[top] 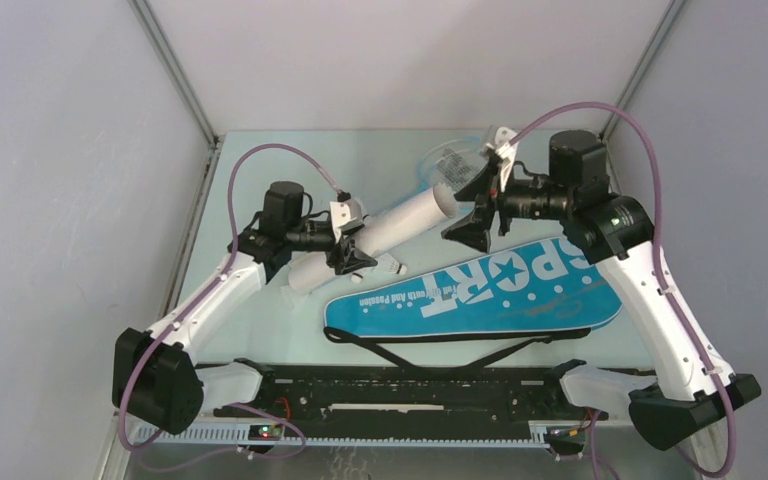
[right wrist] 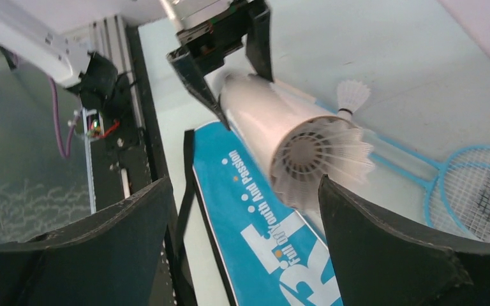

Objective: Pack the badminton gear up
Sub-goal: Place the shuttlecock at the shuttle tube.

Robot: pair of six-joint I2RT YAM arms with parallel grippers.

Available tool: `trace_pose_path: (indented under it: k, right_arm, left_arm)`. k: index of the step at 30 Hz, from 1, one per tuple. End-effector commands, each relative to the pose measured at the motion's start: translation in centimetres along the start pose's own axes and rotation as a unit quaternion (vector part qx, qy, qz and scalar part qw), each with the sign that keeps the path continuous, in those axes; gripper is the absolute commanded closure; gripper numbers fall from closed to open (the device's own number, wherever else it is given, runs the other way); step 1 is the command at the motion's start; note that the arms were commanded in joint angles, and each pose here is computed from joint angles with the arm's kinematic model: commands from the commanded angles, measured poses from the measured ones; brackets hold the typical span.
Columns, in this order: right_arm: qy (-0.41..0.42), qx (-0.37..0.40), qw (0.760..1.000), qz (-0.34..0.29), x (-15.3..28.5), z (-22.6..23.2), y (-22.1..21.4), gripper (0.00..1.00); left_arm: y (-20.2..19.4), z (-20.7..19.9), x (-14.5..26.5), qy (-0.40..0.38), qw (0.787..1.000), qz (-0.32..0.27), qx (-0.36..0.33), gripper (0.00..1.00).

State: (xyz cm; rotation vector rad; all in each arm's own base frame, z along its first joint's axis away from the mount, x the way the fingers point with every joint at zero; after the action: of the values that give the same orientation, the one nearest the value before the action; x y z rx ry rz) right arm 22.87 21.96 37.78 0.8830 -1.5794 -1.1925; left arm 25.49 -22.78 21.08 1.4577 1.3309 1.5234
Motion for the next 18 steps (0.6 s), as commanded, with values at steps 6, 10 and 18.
trace_pose_path:
  k: [6,10,18]
  right_arm:
    - [0.018,0.063,0.996,0.067,-1.8,0.7,-2.2,0.07]
    - [0.036,0.056,0.995,0.074,-2.8,0.7,-3.0,0.08]
    - [0.119,0.03,0.991,0.055,-5.0,2.8,-4.3,0.11]
  left_arm:
    - [1.5,-1.1,0.6,-0.014,0.999,-0.017,-0.044,0.92]
    - [1.5,-1.2,0.6,-0.016,0.998,-0.016,-0.052,0.92]
    - [1.8,-1.4,0.7,-0.019,0.998,-0.023,-0.054,0.92]
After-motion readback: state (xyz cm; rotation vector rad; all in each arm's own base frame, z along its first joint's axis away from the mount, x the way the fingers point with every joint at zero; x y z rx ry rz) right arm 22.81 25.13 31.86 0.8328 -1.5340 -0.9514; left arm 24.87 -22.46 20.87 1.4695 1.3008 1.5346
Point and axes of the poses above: each gripper's point midway between its finger pads, its own x axis back along the fingers, its own z axis along the line the jaws close on, y = z × x, the point moved 1 cm from there along x, back along the fingers, and after that the axes turned 11 degrees about x, right-handed, at the moved point
